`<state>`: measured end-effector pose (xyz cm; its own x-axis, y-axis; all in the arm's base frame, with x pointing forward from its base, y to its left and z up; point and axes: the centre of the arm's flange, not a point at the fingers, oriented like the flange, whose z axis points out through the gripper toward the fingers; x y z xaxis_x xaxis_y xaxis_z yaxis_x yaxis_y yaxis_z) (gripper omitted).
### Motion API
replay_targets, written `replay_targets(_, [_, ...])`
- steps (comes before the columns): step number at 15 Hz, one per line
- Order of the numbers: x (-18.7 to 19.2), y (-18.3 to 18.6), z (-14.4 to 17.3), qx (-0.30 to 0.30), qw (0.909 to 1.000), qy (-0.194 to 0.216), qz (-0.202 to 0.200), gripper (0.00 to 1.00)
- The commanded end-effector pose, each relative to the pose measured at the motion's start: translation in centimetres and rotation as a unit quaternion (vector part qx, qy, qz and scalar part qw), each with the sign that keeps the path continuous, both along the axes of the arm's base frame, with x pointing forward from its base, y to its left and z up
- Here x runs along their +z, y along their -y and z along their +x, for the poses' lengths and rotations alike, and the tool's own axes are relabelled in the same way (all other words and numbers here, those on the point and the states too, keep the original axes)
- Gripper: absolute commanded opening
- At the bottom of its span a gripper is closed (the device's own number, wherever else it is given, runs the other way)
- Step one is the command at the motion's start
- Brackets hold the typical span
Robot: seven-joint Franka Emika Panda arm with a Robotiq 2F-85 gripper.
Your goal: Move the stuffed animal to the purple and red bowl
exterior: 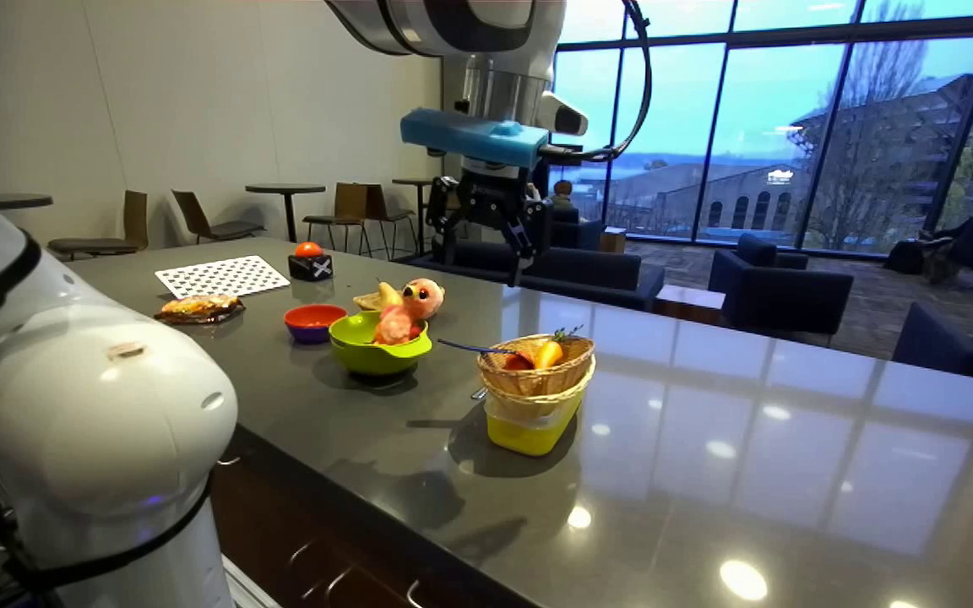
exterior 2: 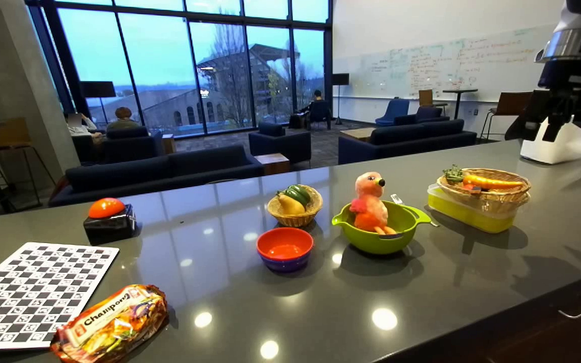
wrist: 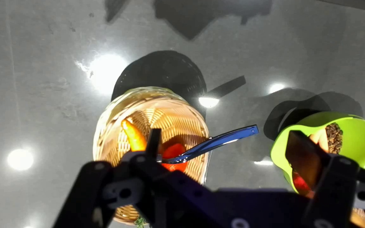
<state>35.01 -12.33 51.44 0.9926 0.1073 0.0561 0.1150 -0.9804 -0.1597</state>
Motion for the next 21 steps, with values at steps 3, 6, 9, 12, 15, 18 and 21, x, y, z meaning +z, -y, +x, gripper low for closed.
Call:
replay_targets(3, [-0.3,-1.0,0.4,0.007,1.0000,0.001,-0.007,1.00])
replay_targets(6, [-0.9,-3.4,1.4,0.032,0.9992,0.001,-0.024,1.00])
replay_targets(9, [-1.6,-6.2,2.8,0.066,0.9968,0.003,-0.045,1.00])
replay_targets(12, [-2.7,-8.7,4.3,0.104,0.9929,0.003,-0.058,1.00])
replay_targets(15, [-4.1,-10.9,5.8,0.141,0.9874,-0.005,-0.071,1.00])
replay_targets(18, [-5.2,-12.5,7.2,0.168,0.9820,-0.008,-0.085,1.00])
replay_targets(21, [-6.4,-14.7,8.4,0.209,0.9737,-0.015,-0.088,1.00])
